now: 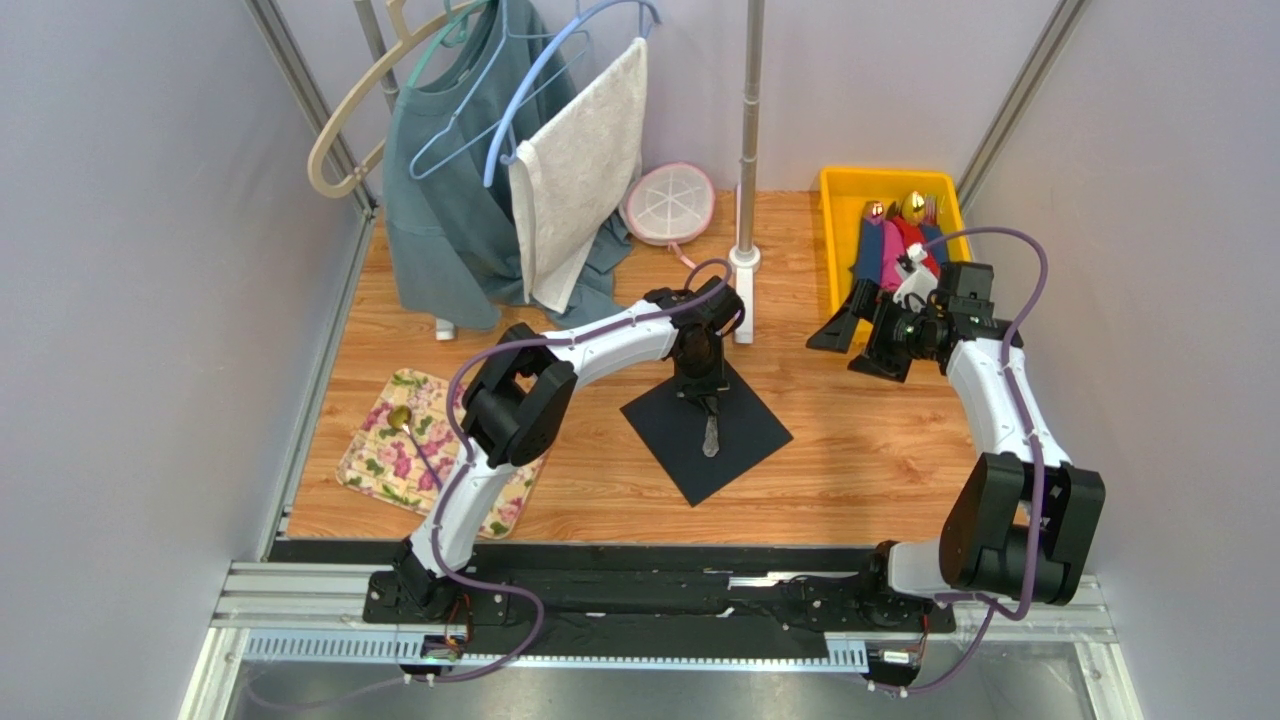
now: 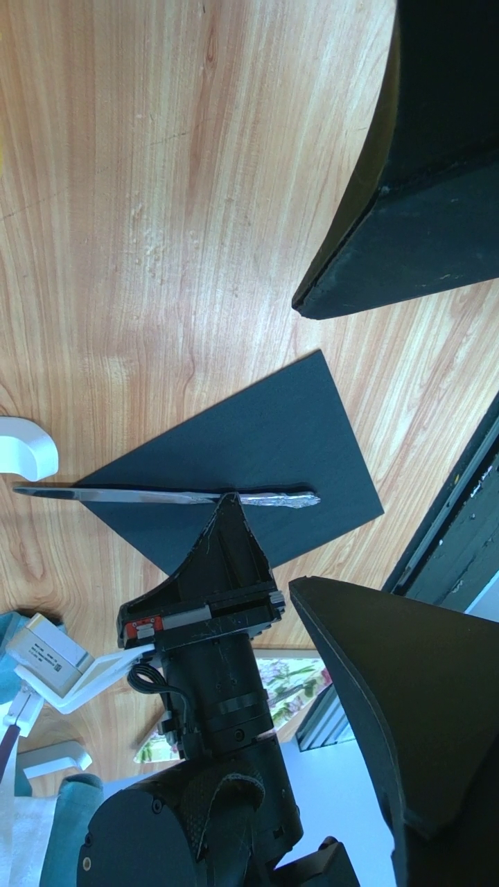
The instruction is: Place the utensils on the paper napkin and roll it up
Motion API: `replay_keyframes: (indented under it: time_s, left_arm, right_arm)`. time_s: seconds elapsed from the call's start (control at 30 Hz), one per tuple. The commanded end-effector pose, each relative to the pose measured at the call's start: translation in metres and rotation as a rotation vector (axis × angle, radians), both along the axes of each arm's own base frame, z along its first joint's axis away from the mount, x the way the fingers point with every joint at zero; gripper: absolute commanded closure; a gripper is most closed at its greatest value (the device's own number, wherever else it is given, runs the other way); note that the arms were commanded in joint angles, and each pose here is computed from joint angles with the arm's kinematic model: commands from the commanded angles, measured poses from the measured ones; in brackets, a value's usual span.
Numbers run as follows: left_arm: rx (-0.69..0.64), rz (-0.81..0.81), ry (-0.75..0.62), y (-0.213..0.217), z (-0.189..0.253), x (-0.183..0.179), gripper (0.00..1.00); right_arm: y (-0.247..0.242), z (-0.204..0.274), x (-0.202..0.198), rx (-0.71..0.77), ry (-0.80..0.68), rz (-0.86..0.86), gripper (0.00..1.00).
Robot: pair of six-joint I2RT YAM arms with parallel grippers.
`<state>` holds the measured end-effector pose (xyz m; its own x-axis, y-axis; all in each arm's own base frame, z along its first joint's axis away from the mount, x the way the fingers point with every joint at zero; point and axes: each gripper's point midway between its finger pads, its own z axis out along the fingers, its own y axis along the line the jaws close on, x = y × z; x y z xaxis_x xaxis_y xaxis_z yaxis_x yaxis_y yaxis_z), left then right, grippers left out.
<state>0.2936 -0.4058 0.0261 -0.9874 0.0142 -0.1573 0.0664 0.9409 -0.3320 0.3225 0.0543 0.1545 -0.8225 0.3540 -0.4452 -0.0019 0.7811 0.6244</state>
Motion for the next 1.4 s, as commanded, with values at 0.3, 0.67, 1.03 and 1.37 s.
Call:
replay_keyframes:
  time_s: [0.3,0.67,1.03,1.37]
  left_arm:
    - [-0.011,0.007,-0.032,-0.004,0.011,0.004,0.72]
    - [-0.1,-0.059,-0.208,0.005,0.095,0.024,0.58]
    - [-0.223,-0.64,-0.536,0.089,0.195,-0.022,0.43]
    - [0.016,-1.153,-0.552,0.26,0.149,-0.076,0.43]
  right_arm:
    - [-0.002,0.014,0.005,0.013,-0.061,-0.009,0.0]
    - [-0.001,0.025,0.006,0.017,-0.085,-0.001,0.0]
    - [0.011,0.035,-0.001,0.059,-0.113,0.056,0.0]
    - [0.025,0.027,0.0,0.064,-0.103,0.111,0.0]
